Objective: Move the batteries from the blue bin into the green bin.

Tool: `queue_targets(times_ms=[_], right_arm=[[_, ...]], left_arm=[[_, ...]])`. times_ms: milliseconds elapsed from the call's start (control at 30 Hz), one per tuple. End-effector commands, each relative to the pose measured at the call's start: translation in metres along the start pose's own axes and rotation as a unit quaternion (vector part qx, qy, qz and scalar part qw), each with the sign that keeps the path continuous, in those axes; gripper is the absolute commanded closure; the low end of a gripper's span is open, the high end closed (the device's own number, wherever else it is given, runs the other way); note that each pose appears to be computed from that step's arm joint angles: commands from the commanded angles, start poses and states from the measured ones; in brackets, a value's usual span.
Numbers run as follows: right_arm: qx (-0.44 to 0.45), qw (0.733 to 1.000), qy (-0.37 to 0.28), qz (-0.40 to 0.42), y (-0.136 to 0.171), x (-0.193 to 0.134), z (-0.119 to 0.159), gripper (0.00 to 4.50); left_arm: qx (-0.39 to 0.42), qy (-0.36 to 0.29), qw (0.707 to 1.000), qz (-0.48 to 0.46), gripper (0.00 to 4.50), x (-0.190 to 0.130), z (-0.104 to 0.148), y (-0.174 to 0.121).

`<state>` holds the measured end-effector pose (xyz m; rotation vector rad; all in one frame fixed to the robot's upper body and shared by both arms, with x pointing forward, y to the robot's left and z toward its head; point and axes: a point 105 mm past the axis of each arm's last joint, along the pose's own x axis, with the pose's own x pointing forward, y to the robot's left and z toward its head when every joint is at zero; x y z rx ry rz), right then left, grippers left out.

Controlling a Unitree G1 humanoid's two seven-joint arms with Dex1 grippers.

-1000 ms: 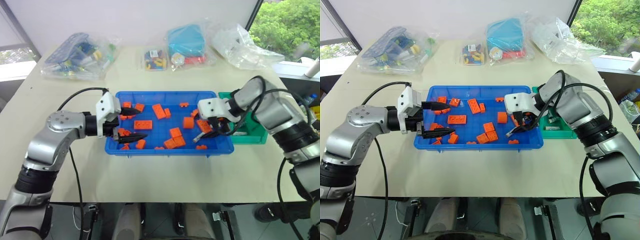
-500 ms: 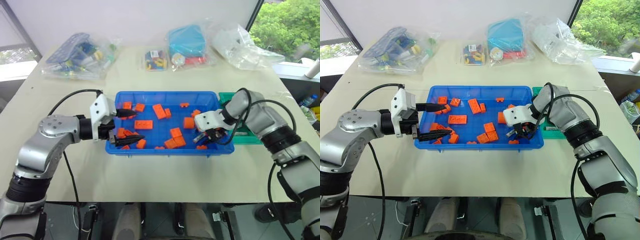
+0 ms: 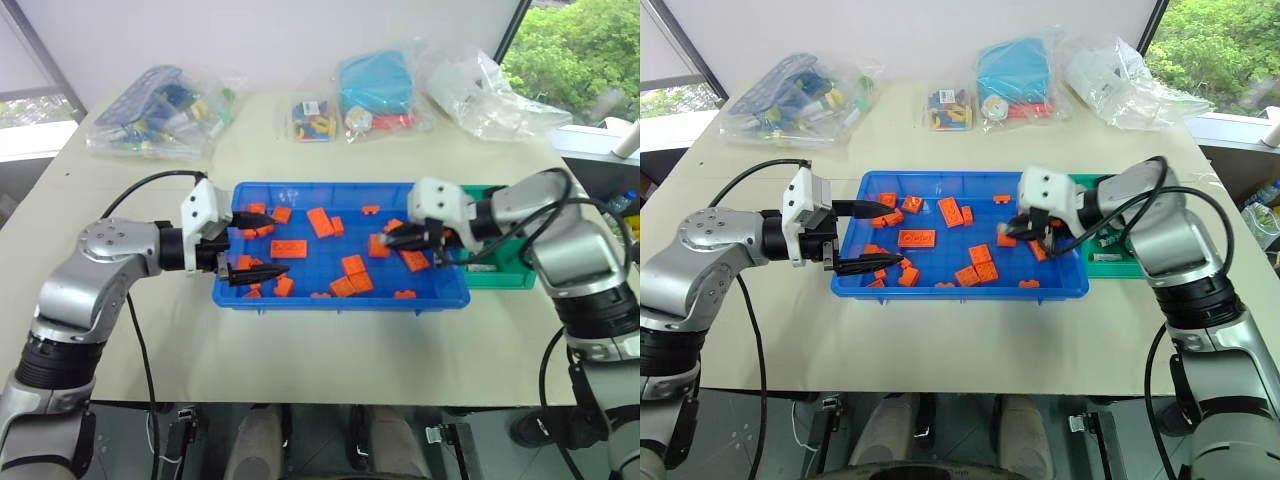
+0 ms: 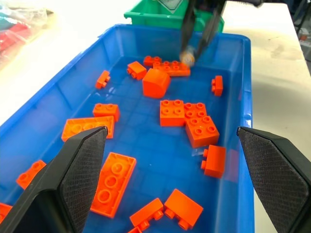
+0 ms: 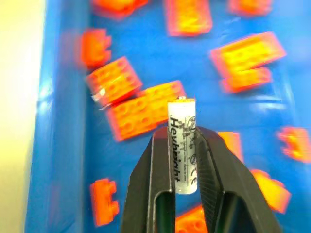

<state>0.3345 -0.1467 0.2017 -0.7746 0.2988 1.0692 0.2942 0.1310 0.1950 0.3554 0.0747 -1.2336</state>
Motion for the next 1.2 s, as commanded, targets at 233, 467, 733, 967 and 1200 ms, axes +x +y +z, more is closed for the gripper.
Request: queue_targets(times_ms=[233, 467, 733, 967, 1200], right_arm=[[0.160, 0.947, -0.004, -0.278, -0.047, -0.100, -0.017, 4.10], [0.186, 0.935, 0.038, -0.301, -0.033, -0.096, -0.047, 2.54], [0.191, 0.946, -0.028, -0.260, -0.021, -0.116, -0.042, 0.58], [0.230, 0.947, -0.035, -0.222, 0.004, -0.160, -0.079, 0.58], [0.288, 0.935, -0.026, -0.206, 0.016, -0.173, -0.118, 0.58]], left_arm=[[0.012, -0.014, 1.000, -0.008, 0.00, 0.000, 0.006, 0.009], [0.017, -0.021, 1.000, -0.011, 0.00, 0.005, 0.009, 0.017], [0.004, -0.022, 1.000, 0.009, 0.00, -0.009, 0.008, 0.022], [-0.043, -0.018, 0.996, 0.082, 0.00, -0.061, 0.003, 0.036], [-0.070, 0.010, 0.981, 0.181, 0.00, -0.112, -0.015, 0.053]])
